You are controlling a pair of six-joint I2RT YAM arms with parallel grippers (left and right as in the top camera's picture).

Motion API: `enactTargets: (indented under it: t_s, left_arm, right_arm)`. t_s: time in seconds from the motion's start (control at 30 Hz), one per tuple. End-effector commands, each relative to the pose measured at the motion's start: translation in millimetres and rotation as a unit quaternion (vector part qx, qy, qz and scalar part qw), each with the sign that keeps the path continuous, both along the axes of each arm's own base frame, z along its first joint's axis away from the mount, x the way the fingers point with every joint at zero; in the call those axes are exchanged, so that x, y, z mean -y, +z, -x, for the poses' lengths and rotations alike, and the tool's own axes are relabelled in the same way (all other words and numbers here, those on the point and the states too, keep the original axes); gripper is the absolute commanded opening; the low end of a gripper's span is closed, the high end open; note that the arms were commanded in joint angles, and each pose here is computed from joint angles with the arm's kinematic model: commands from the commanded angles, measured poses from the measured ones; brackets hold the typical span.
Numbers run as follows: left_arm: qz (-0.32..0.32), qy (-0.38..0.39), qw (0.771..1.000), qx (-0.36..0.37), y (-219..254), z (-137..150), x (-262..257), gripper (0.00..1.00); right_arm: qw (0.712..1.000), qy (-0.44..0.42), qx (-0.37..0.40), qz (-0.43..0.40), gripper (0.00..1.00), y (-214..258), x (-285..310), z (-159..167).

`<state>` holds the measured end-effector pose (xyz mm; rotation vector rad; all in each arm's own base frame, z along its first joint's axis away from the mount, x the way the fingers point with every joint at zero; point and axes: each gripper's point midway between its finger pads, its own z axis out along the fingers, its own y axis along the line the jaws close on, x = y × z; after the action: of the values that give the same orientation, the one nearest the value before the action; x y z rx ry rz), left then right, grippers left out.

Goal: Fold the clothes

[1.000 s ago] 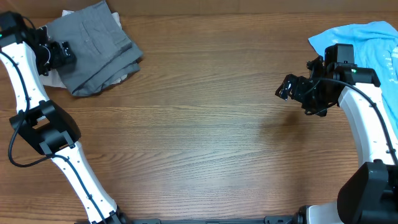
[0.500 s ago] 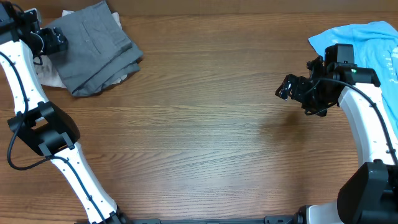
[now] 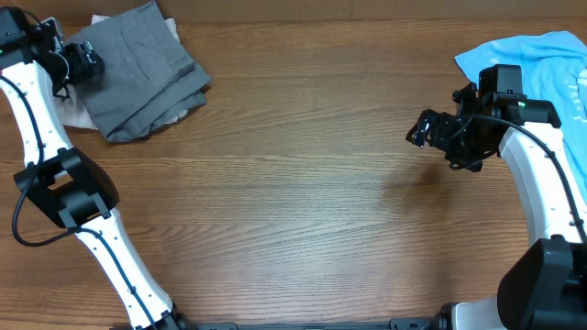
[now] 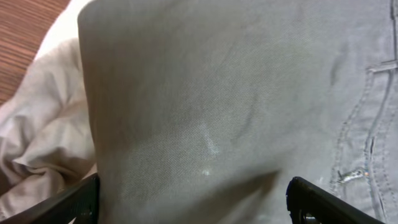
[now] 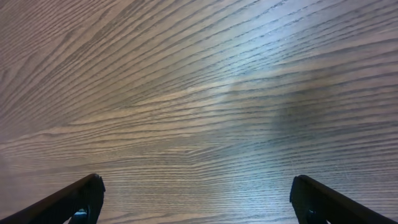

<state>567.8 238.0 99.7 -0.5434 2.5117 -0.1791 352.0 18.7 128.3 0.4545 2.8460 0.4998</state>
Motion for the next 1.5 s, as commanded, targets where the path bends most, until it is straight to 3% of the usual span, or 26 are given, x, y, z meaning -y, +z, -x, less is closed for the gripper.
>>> enactTargets:
  t_s: [0.0,0.57,0.67,0.8,1.07,1.27,1.33,1.37,1.4,1.47]
  left_arm:
    - [0.023,0.006,1.000,-0.007,-12.5,0.6,2.9,0.93]
    - [0.038,0.019,0.999,-0.022,-51.5,-3.8,-0.3,0.92]
    - [0.027,0.019,0.999,0.000,-43.4,-12.7,-4.6,0.82]
    - [0.017,0.018,0.999,0.022,-37.1,-21.5,-9.1,0.62]
    - [-0.025,0.033,0.998,0.051,-11.2,-30.7,-24.7,0.52]
    - [-0.132,0.068,0.989,-0.004,-9.7,-10.3,-60.2,0.15]
    - [-0.151,0.084,0.985,-0.025,-16.2,-2.5,-68.8,0.19]
    - [-0.151,0.085,0.984,-0.031,-20.7,-0.6,-69.1,0.37]
    - [-0.148,0.084,0.985,-0.036,-25.1,0.9,-69.1,0.44]
    - [-0.144,0.084,0.985,-0.047,-34.7,4.7,-68.6,0.45]
  right_arm:
    - [1.000,-0.001,0.004,0.002,1.00,1.8,1.6,-1.1]
    - [1.000,-0.001,0.004,0.002,1.00,1.7,1.6,-1.1]
    - [1.000,-0.001,0.004,0.002,1.00,1.7,1.6,-1.1]
    - [1.000,-0.001,0.004,0.002,1.00,1.7,1.6,-1.1]
    - [1.000,-0.001,0.004,0.002,1.00,1.8,1.6,-1.1]
    - [1.000,-0.001,0.004,0.002,1.00,1.7,1.6,-1.1]
    - [1.000,-0.001,0.004,0.002,1.00,1.7,1.6,-1.1]
    - [1.000,-0.001,0.004,0.002,1.00,1.8,1.6,-1.1]
    - [1.000,-0.001,0.004,0.002,1.00,1.7,1.6,-1.1]
    - [1.000,-0.001,0.004,0.002,1.00,1.7,1.6,-1.1]
